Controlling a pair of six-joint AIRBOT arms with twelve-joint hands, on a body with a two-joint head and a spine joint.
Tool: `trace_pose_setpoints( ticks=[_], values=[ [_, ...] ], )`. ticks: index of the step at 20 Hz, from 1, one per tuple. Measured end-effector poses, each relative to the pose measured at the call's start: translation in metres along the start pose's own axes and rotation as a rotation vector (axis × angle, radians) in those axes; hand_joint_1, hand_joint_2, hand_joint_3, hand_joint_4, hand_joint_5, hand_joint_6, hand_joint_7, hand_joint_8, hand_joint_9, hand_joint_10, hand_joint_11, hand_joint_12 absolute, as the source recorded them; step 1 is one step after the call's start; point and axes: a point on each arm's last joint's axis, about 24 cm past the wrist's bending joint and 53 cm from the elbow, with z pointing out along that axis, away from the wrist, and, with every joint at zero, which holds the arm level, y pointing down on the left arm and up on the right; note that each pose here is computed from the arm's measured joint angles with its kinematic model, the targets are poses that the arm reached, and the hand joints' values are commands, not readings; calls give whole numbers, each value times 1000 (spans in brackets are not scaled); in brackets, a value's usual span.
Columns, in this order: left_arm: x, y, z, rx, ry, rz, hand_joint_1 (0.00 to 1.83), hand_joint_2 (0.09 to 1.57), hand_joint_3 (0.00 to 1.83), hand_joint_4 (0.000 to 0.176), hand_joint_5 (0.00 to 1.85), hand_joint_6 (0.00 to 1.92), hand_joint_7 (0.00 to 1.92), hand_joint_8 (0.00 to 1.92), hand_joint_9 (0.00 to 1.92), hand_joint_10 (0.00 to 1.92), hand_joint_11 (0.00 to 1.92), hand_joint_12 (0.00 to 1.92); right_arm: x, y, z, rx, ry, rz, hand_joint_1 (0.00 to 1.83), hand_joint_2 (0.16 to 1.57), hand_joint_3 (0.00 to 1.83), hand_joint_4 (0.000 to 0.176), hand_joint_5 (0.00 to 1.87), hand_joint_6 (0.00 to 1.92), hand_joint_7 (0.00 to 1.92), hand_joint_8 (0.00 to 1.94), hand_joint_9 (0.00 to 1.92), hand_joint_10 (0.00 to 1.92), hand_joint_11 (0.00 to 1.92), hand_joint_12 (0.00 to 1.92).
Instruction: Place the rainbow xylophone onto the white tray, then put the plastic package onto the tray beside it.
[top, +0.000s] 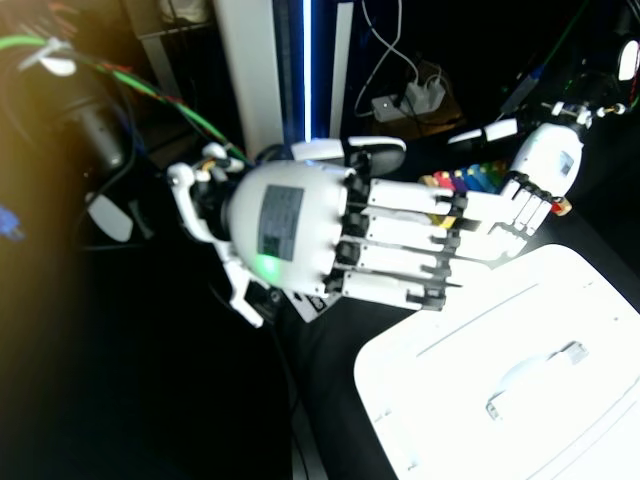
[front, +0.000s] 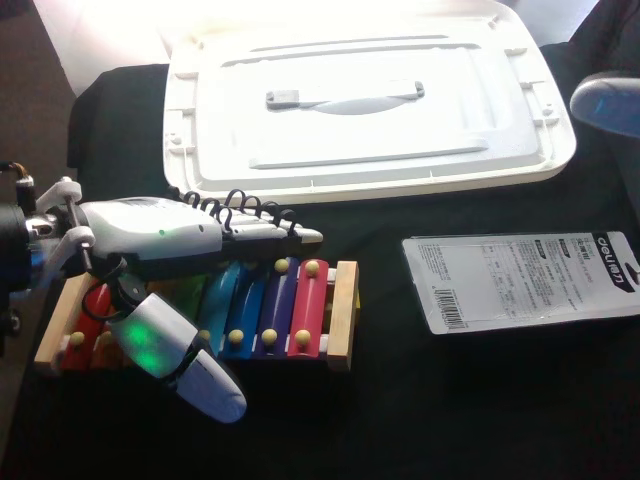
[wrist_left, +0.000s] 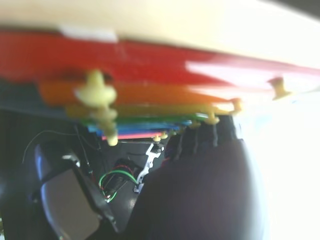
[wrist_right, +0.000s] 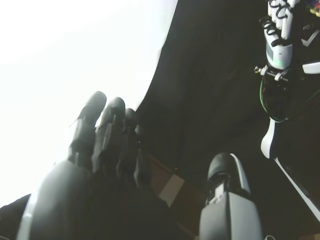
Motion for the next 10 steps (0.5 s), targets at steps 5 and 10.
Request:
trace_pose_setpoints(
  ticks=[5,10],
  values=[
    [3,1,1,1,5,0,850,788,1,31,93,11,185,10,196,19,115,74,0,0,0,0,-1,0,623,996,0,26,161,2,333,2,355,3,36,616],
    [-1,2,2,7,-6,-11,1305,1190,4,52,462,67,560,41,607,69,105,1232,0,2,0,-9,-2,1,587,994,0,26,205,11,351,6,369,7,20,622]
  ],
)
